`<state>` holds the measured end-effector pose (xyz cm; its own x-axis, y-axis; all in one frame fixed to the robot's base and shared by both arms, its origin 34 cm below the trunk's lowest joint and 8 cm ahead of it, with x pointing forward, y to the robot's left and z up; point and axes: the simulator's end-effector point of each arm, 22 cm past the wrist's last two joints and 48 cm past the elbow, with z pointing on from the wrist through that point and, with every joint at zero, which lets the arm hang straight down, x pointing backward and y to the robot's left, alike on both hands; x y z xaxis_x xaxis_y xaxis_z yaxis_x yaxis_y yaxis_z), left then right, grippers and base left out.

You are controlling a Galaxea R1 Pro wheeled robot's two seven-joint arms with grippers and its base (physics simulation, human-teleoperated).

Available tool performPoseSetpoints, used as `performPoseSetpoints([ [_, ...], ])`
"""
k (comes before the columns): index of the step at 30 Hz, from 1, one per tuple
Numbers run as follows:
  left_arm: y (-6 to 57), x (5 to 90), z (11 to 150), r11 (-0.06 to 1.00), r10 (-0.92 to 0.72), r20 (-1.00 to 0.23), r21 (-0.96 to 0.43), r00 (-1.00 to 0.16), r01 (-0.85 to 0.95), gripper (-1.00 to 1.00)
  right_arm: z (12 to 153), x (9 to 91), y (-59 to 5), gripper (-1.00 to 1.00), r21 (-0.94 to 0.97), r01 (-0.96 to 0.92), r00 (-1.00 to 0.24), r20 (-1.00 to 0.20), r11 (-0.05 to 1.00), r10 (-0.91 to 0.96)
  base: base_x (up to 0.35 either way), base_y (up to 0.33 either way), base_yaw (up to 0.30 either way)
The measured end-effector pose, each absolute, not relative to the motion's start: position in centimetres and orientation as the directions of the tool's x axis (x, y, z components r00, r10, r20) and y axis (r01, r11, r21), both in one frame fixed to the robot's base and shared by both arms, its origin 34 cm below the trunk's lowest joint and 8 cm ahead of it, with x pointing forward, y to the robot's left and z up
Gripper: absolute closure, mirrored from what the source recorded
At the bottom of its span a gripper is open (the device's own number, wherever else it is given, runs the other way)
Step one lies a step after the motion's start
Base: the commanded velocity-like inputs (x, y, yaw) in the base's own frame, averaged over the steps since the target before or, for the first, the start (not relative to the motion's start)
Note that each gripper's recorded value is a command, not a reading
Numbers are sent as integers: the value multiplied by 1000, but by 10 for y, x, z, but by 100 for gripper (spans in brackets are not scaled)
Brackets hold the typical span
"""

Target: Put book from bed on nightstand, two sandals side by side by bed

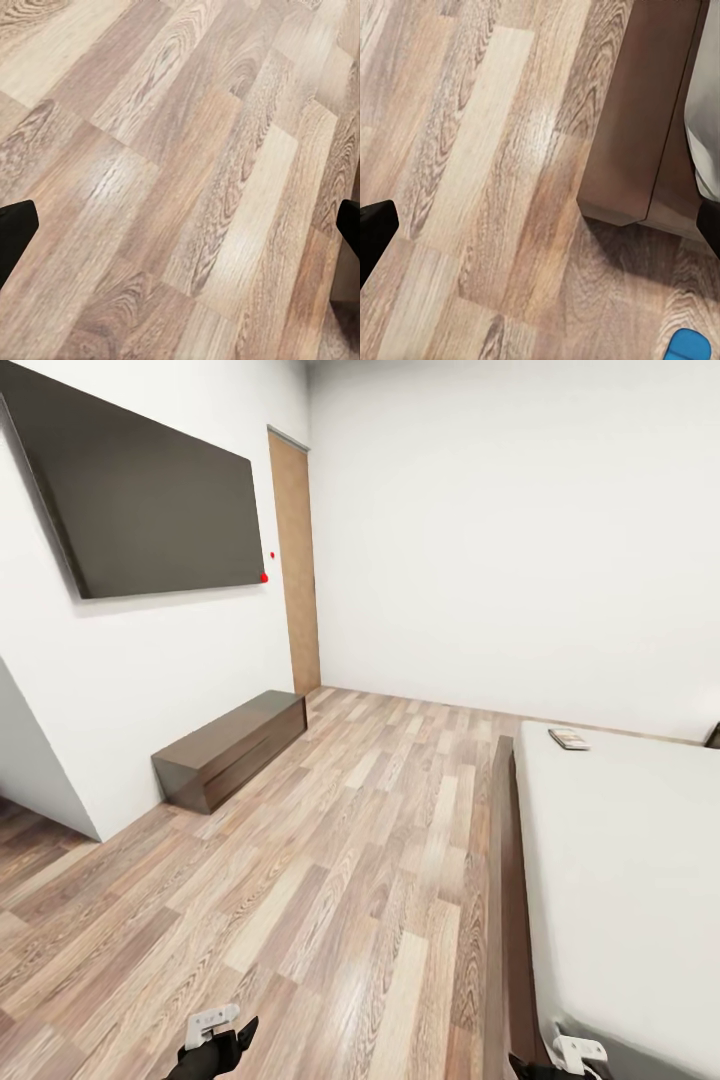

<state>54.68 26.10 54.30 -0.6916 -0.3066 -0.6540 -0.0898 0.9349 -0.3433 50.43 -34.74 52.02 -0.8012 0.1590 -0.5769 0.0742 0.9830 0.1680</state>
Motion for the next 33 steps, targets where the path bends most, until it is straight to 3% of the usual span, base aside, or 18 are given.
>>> performPoseSetpoints([
  [9,261,547,543,935,-307,-655,-343,-691,-89,-100,521,504,-347,-100,168,74,-801,-577,983,159,247,60,0],
  [33,261,547,543,935,-306,-655,-343,-691,-90,-100,521,504,-347,-100,168,74,-801,-577,983,159,263,189,0],
])
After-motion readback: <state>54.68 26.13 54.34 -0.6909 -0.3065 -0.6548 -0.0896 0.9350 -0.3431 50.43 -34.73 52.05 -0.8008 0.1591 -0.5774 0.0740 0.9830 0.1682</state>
